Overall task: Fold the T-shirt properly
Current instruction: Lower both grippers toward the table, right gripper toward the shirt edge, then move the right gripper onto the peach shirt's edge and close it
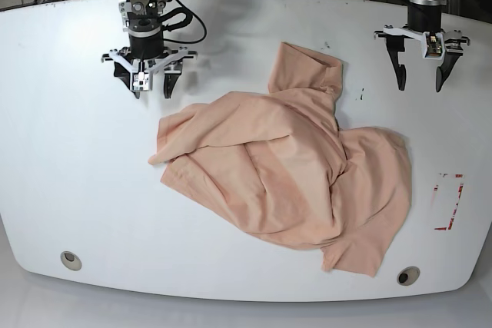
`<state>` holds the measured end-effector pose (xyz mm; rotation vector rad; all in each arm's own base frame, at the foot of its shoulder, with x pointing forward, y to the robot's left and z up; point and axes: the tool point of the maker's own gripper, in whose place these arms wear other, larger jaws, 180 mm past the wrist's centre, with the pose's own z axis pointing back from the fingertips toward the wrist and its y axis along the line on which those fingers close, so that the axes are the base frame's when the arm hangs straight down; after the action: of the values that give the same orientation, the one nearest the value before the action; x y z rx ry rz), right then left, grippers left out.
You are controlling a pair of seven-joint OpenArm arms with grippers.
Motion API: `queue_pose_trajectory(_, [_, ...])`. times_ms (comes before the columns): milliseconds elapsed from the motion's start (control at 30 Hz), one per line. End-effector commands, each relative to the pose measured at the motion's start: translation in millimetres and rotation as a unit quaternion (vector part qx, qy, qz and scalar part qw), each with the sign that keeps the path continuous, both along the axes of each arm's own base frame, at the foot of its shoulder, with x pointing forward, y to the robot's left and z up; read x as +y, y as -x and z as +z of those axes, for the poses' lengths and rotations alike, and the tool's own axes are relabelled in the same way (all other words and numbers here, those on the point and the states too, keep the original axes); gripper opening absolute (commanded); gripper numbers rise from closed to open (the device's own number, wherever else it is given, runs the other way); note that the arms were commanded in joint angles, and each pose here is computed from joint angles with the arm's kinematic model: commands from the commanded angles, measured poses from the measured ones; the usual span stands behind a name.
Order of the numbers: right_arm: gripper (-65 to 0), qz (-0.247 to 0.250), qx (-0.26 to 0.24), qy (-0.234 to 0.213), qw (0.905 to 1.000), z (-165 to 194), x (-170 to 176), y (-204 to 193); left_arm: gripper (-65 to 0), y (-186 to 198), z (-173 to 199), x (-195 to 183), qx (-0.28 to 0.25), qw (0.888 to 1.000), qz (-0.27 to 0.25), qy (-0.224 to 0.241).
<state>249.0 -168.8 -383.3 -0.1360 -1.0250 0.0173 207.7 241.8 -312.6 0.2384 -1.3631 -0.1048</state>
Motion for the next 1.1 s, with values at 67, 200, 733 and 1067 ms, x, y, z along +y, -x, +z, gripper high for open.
queue_pose_trajectory(67, [-29.3,0.002,-0.042,0.009,0.9991,26.3,-5.2,-27.3,-22.4,-7.3,14.6,-2.6,-0.028,1.000,-0.005,-0.002])
queue_pose_trajectory(200, [-29.1,-0.004,-0.056,0.021,0.9982,38.3,-15.3,-40.9,-22.9,-10.2,12.5,-1.9,-0.024,1.000,-0.001,-0.004])
queue_pose_trajectory(733, [-27.9,-0.037,-0.095,0.012,0.9947,58.4,-37.3,-97.0,-23.7,-9.9,4.6,-4.0,-0.002,1.000,0.008,0.010])
queue_pose_trajectory(1067, [-27.0,-0.065,-0.105,-0.016,0.9922,61.0,-54.8,-129.6,-24.1,-7.9,-1.3,-4.2,0.014,1.000,0.004,0.006])
